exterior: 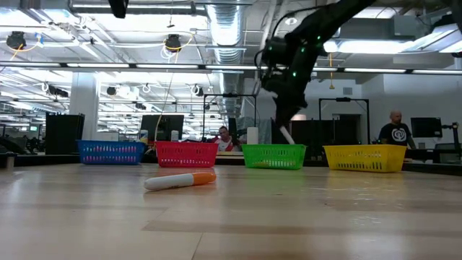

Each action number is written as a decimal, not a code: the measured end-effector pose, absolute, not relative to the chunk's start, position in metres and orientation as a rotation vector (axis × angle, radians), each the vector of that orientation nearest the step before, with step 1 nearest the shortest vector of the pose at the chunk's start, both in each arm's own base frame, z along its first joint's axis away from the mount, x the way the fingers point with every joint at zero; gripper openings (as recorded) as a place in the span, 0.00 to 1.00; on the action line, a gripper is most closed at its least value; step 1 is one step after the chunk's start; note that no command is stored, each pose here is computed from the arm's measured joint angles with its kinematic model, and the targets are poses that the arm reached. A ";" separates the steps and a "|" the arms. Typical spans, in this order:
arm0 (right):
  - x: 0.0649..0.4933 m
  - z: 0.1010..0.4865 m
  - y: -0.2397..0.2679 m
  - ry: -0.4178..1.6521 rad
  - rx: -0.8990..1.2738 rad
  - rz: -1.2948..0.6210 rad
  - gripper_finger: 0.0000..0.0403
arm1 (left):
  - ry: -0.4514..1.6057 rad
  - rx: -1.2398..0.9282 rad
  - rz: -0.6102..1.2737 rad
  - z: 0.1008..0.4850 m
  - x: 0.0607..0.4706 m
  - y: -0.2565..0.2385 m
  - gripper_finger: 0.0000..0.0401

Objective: Pick & Place Markers
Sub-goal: Put the small pink highlighter pen into the green bin, then put the small orange highlighter pen into the green bin

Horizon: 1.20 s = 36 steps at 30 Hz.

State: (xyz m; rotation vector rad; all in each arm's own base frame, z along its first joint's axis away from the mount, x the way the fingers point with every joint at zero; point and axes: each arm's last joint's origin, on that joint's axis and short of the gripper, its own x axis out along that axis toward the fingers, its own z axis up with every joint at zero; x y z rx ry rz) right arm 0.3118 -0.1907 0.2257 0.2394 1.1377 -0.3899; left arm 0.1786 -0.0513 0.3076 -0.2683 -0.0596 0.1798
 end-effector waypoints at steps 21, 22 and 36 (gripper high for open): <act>0.303 0.232 -0.186 1.192 0.265 -0.399 0.53 | 0.040 -0.169 0.216 0.289 0.196 -0.053 0.38; 0.301 0.240 -0.184 1.166 0.262 -0.406 0.54 | 0.055 -0.164 0.224 0.286 0.200 -0.052 0.38; 0.246 0.379 -0.122 0.538 0.109 -0.420 0.54 | 0.352 -0.298 0.314 0.205 0.252 -0.066 0.38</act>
